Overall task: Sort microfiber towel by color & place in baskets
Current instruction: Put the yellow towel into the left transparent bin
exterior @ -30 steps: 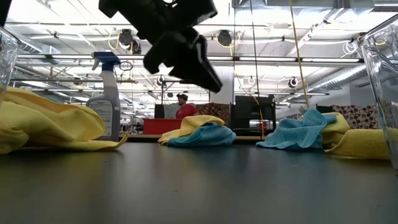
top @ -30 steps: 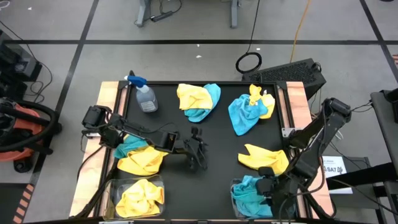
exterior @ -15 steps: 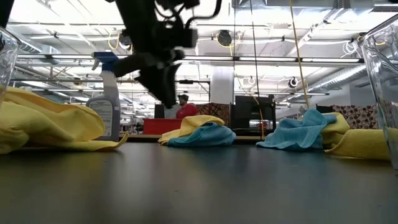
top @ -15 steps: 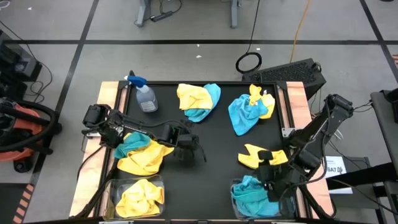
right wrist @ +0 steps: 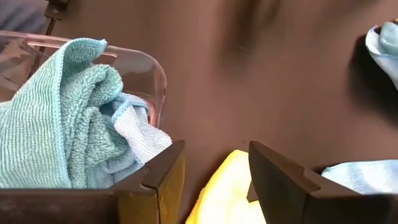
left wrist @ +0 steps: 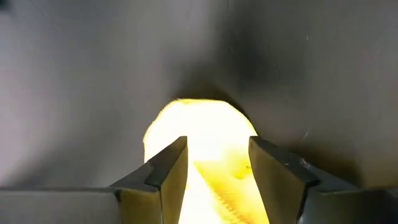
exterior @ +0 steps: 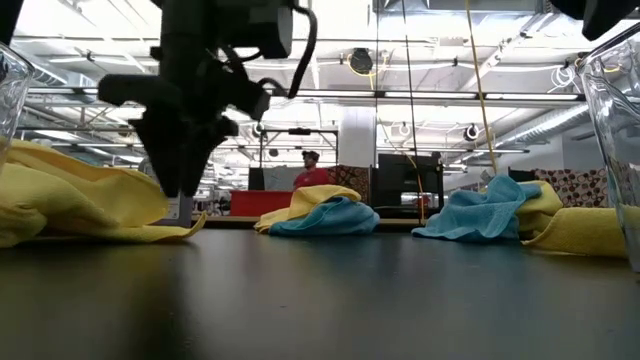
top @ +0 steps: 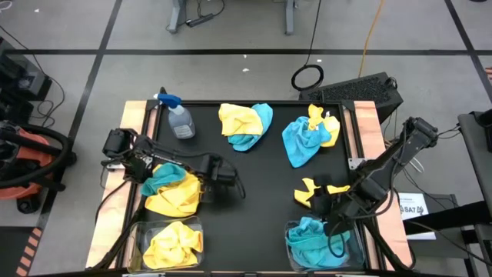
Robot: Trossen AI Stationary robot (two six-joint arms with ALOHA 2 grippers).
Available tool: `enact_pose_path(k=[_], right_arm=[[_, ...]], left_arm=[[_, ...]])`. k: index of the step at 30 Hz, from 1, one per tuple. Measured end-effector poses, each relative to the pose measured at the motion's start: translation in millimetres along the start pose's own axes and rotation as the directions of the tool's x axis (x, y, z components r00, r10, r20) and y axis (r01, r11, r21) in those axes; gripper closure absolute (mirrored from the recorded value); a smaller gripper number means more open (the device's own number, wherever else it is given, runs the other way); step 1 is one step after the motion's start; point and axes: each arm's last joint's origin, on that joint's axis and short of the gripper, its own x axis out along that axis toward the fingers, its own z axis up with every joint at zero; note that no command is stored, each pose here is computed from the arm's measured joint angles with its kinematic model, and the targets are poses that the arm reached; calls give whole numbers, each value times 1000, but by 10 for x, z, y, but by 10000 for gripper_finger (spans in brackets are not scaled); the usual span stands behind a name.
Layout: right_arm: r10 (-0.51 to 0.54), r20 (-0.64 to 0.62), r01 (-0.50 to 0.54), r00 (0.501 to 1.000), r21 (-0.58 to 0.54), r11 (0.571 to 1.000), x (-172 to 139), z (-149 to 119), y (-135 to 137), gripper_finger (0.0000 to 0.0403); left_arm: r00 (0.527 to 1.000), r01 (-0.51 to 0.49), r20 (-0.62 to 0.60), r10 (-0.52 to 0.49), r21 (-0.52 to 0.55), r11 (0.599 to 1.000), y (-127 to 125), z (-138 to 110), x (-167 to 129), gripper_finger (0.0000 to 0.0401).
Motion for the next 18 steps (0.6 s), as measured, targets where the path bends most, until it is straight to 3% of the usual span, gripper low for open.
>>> enact_pose_path(k=[13, 18], right_arm=[[2, 13, -2, 1000, -5, 1000, 8, 22, -11, 234], [10, 34, -10, 999, 6, 1000, 7, 43, -1, 234]], left_arm=[[999, 19, 42, -17, -59, 998, 77, -109, 402, 218], [995, 77, 76, -70, -86, 993, 148, -131, 499, 229]])
